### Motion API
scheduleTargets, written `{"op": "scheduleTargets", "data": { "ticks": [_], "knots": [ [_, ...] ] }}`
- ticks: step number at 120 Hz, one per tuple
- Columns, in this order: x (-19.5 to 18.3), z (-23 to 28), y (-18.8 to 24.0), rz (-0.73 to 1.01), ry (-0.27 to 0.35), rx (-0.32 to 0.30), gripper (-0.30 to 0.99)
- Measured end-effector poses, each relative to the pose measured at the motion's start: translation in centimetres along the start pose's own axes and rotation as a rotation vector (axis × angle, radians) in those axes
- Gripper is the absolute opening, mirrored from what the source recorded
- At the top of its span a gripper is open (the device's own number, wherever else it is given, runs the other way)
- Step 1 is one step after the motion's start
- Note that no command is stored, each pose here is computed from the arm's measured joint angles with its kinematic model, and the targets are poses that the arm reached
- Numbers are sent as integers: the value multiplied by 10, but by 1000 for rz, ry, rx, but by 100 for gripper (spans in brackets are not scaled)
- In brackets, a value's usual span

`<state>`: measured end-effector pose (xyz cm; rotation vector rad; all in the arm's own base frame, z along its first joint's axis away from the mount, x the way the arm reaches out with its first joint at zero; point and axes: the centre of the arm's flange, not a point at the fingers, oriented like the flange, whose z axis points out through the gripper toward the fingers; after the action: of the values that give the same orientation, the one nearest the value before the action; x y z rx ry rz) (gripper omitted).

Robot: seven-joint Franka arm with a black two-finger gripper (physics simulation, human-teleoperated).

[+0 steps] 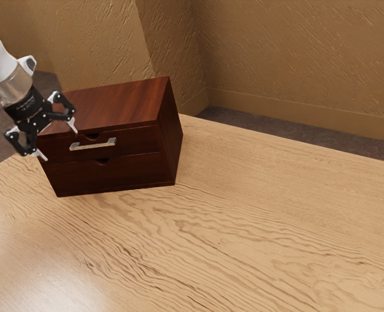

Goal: Pull the drawer handle with one arm to open the drawer

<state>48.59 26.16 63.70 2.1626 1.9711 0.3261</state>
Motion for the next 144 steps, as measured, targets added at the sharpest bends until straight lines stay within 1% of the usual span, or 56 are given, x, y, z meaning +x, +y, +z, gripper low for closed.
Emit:
{"op": "scheduleTargets", "data": {
  "ticks": [6, 12, 19, 25, 30, 37, 46, 68, 84, 102, 126, 144],
  "knots": [
    [-2, 3, -1, -37, -2, -21, 67],
    [-4, 5, -11, -78, -20, -48, 67],
    [3, 12, -35, -162, -33, -67, 66],
    [-2, 5, -56, -225, -7, -92, 66],
    [-11, -2, -64, -259, 25, -112, 66],
    [-30, -1, -55, -270, 43, -132, 66],
    [-43, 6, -43, -287, 38, -159, 66],
    [-37, 20, -35, -360, 23, -206, 66],
    [-33, 25, -32, -391, 25, -228, 66],
    [-26, 36, -30, -429, 12, -243, 66],
    [-13, 47, -34, -472, 16, -244, 66],
    [-10, 49, -33, -471, 36, -241, 66]
  ]
}}
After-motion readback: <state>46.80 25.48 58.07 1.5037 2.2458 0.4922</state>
